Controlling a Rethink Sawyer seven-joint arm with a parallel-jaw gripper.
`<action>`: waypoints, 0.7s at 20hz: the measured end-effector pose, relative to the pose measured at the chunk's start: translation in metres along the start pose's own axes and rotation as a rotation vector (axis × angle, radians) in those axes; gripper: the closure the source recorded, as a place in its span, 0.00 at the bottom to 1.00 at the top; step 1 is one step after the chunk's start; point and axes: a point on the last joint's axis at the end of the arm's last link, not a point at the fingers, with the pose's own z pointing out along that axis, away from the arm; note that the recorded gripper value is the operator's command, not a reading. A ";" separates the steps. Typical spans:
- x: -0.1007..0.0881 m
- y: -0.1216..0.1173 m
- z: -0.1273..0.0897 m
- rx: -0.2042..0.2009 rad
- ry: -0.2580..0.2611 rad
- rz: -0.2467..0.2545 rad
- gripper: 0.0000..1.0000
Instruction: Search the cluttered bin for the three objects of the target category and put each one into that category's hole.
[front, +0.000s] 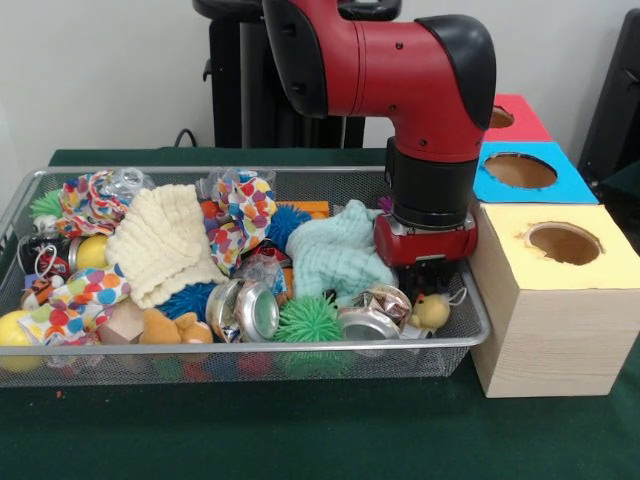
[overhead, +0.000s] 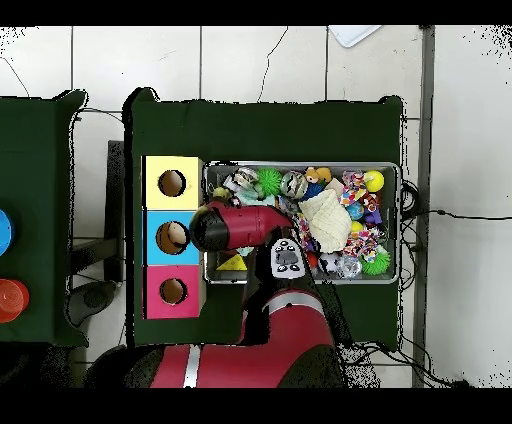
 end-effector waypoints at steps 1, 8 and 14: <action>0.000 0.000 0.000 0.000 0.000 0.000 1.00; -0.003 -0.001 -0.011 0.003 -0.003 -0.002 1.00; -0.003 0.000 -0.062 -0.001 0.075 -0.002 1.00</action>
